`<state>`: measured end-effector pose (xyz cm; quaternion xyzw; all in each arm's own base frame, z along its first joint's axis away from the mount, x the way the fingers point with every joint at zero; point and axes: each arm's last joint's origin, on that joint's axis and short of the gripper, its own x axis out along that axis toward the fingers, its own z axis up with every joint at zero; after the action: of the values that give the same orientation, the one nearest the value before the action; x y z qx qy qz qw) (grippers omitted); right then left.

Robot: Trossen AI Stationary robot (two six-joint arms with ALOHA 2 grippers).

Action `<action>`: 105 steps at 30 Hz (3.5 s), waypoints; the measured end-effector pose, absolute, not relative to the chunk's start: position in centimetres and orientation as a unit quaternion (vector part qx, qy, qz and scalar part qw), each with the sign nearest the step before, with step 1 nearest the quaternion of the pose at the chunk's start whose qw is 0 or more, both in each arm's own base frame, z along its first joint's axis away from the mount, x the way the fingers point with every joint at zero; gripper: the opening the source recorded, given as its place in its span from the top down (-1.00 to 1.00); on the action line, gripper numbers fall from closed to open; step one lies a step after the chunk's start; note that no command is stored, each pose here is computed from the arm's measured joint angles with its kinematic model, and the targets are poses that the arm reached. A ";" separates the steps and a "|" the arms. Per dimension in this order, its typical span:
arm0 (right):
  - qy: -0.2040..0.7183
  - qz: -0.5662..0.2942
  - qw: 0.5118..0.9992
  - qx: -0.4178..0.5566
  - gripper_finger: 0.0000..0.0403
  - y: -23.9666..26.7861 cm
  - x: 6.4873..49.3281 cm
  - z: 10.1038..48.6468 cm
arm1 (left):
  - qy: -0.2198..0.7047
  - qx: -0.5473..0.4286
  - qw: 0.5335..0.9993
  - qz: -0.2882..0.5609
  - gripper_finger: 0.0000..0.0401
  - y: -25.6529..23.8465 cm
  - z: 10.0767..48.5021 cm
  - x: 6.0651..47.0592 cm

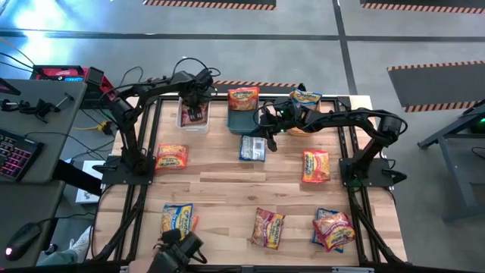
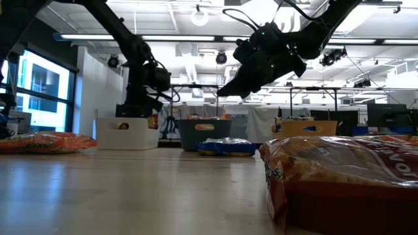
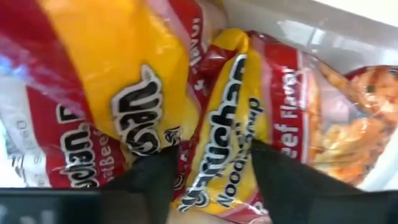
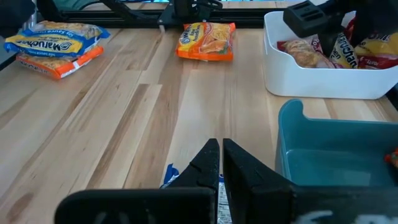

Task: Sort Maruchan noodles
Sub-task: Put the red noodle pack into the white bin

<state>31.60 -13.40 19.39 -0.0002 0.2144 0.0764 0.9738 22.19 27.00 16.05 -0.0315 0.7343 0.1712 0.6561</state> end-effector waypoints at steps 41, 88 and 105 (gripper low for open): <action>0.096 0.023 0.994 0.054 0.67 -14.5 35.6 19.8 | 0.480 0.171 0.792 0.337 1.00 11.8 26.8 21.6; 0.042 0.070 0.994 0.077 0.28 -15.4 41.1 24.3 | 0.265 0.158 0.907 0.285 1.00 5.4 31.4 23.2; 0.044 0.097 0.986 -0.131 0.46 -15.4 41.0 23.9 | 0.291 0.005 0.934 0.209 0.23 5.9 38.6 20.6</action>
<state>41.00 -15.42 23.92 -0.1312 0.0440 0.0966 0.9857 20.59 5.90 38.63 0.0045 0.2907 0.2089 0.9337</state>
